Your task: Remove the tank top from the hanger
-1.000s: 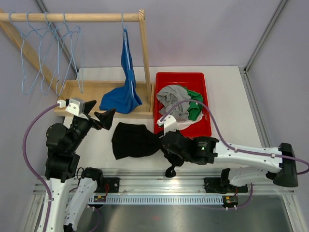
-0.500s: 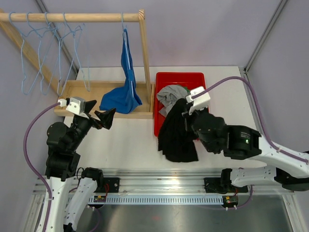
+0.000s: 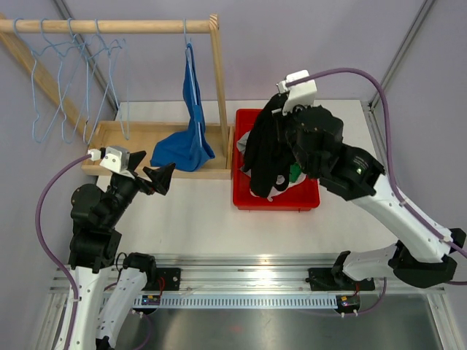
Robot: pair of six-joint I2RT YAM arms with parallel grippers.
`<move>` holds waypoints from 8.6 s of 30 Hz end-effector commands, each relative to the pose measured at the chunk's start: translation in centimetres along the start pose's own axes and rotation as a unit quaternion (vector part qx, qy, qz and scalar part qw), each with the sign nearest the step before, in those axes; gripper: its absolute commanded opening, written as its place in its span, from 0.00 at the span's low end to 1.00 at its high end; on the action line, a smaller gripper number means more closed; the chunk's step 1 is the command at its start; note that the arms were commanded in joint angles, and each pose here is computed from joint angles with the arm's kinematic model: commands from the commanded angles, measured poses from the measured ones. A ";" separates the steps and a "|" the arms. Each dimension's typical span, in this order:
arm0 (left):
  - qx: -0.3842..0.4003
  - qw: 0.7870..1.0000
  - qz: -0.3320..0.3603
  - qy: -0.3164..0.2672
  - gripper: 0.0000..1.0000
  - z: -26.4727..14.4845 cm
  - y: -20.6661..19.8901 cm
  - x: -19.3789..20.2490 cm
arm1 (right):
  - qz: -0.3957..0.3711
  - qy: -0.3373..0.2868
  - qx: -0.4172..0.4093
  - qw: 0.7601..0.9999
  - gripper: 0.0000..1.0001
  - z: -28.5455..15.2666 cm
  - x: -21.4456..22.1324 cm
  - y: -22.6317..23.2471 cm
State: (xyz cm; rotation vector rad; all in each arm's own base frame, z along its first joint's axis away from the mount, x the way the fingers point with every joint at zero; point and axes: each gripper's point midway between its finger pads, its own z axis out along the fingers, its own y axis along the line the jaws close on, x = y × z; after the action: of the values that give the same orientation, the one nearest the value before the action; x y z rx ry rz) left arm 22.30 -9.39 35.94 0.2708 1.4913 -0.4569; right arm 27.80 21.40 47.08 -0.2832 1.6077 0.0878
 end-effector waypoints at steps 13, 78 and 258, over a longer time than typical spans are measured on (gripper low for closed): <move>-0.004 1.000 0.012 -0.009 0.99 0.3 0.3 -0.3 | 0.049 0.055 -0.013 0.997 0.00 11.7 1.9 -4.5; 0.171 0.985 -0.021 -0.025 0.99 1.0 -6.0 -3.1 | 0.137 0.223 -0.086 0.961 1.00 12.6 22.5 -0.4; 0.006 0.997 0.066 0.047 0.00 -3.2 -16.1 1.1 | 0.123 0.181 -0.021 0.976 0.99 8.2 24.0 -2.6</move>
State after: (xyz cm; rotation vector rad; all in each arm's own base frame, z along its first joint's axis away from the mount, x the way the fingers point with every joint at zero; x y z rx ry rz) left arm 10.55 -25.08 32.18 0.7344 1.5746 -0.3233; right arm 35.42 18.83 18.67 -0.1840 2.1342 0.2947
